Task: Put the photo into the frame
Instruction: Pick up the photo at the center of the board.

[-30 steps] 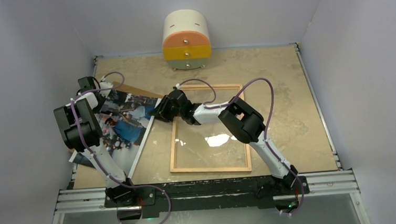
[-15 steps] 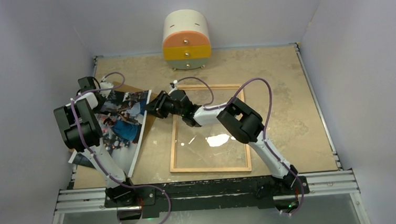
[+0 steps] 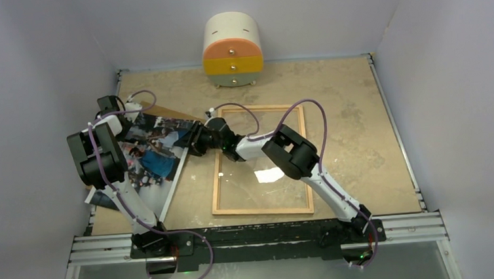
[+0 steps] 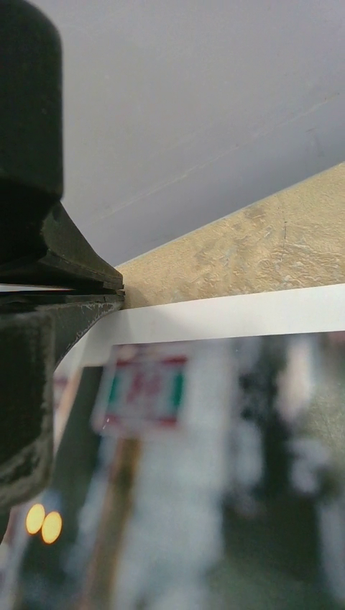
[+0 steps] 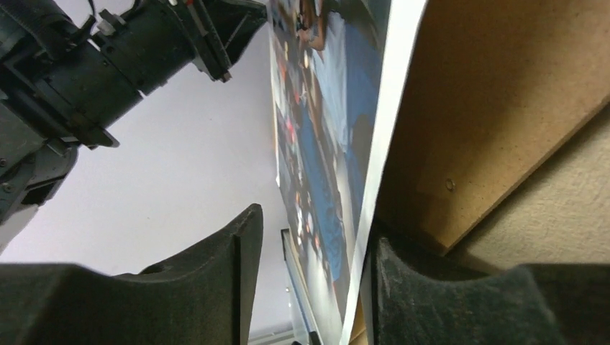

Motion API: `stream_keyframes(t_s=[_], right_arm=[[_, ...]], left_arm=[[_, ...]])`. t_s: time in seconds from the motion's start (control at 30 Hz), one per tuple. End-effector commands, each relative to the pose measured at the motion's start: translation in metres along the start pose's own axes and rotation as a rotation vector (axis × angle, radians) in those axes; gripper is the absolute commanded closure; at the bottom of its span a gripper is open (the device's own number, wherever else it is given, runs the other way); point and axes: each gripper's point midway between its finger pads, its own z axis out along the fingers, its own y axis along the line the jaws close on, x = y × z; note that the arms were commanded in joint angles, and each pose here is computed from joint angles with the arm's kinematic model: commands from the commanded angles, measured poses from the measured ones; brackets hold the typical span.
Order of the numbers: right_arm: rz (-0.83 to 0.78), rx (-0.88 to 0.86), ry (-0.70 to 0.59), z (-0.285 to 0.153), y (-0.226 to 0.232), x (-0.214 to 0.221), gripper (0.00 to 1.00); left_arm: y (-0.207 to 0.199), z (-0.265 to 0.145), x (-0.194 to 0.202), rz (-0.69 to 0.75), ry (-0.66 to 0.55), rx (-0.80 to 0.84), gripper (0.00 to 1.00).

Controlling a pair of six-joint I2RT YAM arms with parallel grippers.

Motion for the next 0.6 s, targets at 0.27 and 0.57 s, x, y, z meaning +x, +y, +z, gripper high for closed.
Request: stream_keyframes(t_s=[0.27,0.57], right_arm=[[-0.138,-0.043,0.012,-0.018,0.059,-0.002,1.00],[-0.375,0.023,-0.028,-0.108,0.128,-0.044,1.00]], left_arm=[[-0.085,-0.007,0.044,-0.024,0.126,0.357,0.86],[-0.054,-0.073,0.001,-0.071,-0.048,0.360,0.19]])
